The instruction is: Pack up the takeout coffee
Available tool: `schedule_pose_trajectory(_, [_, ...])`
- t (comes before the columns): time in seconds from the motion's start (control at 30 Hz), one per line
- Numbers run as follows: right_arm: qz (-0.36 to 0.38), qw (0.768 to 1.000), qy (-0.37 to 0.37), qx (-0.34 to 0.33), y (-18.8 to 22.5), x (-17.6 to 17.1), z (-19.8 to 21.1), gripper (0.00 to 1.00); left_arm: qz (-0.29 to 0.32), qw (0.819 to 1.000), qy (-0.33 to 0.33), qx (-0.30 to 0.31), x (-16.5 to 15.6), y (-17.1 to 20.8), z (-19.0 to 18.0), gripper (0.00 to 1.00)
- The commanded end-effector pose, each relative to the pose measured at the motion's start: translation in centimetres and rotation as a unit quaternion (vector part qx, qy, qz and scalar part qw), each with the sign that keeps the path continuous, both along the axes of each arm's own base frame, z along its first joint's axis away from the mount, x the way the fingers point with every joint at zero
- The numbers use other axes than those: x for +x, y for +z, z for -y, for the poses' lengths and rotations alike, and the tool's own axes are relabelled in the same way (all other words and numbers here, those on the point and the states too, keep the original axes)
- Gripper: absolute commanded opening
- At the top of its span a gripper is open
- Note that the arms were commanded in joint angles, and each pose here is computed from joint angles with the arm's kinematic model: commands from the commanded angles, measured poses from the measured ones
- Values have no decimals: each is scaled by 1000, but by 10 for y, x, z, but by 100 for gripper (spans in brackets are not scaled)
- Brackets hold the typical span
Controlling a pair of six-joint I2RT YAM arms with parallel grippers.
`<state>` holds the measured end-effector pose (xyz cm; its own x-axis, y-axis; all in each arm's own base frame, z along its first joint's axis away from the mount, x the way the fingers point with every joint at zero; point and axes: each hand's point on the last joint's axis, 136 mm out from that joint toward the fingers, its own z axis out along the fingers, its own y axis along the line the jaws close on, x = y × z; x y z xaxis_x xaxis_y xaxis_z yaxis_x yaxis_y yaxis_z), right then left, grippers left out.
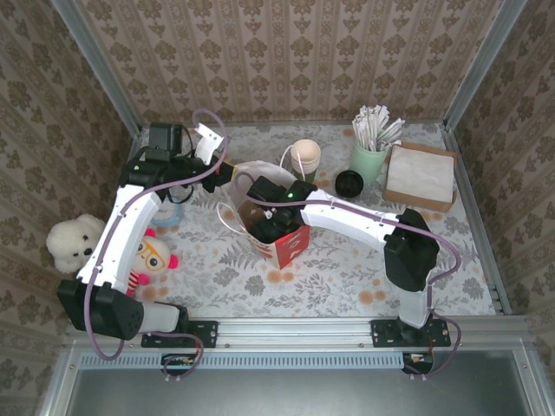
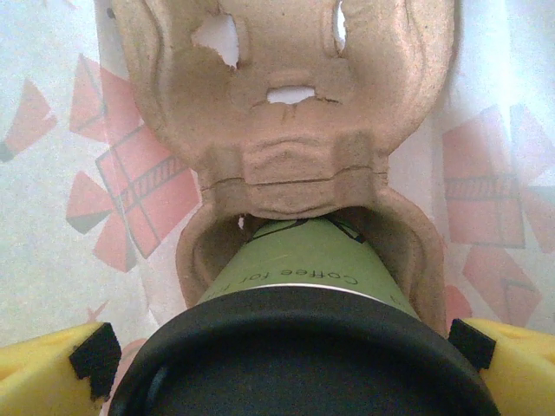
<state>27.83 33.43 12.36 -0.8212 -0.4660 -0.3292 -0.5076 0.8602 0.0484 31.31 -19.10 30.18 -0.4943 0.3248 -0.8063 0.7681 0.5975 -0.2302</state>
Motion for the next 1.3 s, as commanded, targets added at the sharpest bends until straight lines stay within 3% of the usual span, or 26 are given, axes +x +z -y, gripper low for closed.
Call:
schedule_pose_trajectory(0.0, [24,999,-2,25,23,5,-3,100,19,1000,-3,-7,-7,20,0,0])
schedule_pose_trajectory(1.27, [48,999,3,22,39,7,-1,100,9,999,20,24,2,6,-8,0])
